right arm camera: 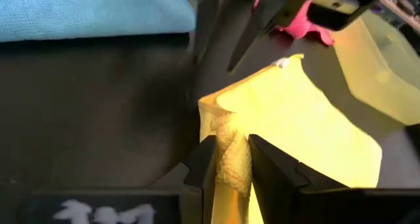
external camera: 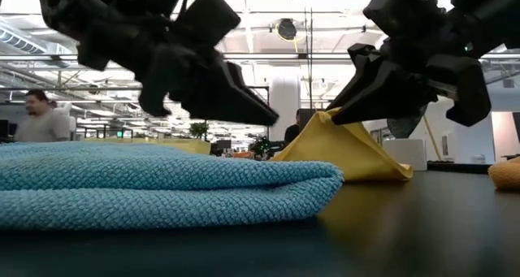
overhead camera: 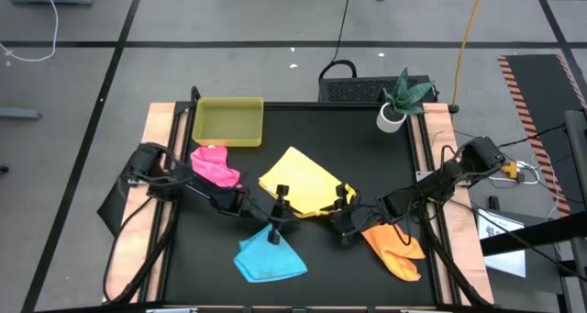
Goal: Fold microfiber towels
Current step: Fold the yellow microfiber cloth
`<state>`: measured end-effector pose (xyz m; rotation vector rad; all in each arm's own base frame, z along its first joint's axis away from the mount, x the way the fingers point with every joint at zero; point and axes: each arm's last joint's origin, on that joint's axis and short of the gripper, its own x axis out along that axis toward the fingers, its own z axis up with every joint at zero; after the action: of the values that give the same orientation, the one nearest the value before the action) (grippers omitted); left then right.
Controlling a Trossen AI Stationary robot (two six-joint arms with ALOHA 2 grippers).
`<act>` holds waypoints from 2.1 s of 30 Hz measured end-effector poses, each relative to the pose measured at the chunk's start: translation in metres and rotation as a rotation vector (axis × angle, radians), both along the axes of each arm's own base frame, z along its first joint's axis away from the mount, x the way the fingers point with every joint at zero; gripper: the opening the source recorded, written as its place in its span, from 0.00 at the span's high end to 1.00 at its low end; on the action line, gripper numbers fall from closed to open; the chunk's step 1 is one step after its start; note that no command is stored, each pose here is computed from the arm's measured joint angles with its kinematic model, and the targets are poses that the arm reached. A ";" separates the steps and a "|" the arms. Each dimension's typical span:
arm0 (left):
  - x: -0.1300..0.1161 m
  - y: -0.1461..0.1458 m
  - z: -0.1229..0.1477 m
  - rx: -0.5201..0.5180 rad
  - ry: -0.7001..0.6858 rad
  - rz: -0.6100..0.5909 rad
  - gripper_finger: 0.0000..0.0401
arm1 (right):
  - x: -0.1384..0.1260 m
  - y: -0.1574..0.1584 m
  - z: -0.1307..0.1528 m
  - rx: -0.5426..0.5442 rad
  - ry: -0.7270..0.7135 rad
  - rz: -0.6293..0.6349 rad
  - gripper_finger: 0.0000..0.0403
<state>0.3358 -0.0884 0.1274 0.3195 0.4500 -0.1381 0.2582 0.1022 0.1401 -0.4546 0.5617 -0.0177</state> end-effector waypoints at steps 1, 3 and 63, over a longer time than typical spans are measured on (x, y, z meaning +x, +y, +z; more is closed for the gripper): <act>0.001 0.000 -0.004 0.010 0.002 0.001 0.71 | 0.000 0.000 0.000 0.011 0.000 -0.007 0.81; 0.004 -0.001 -0.012 0.024 -0.014 0.010 0.71 | -0.001 0.001 -0.001 0.029 0.004 -0.015 0.81; -0.026 0.023 -0.016 0.525 0.448 0.200 0.58 | -0.024 0.037 -0.007 0.121 0.067 0.055 0.99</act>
<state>0.3094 -0.0652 0.1116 0.7622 0.9624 0.1123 0.2341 0.1395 0.1333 -0.3534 0.6120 0.0841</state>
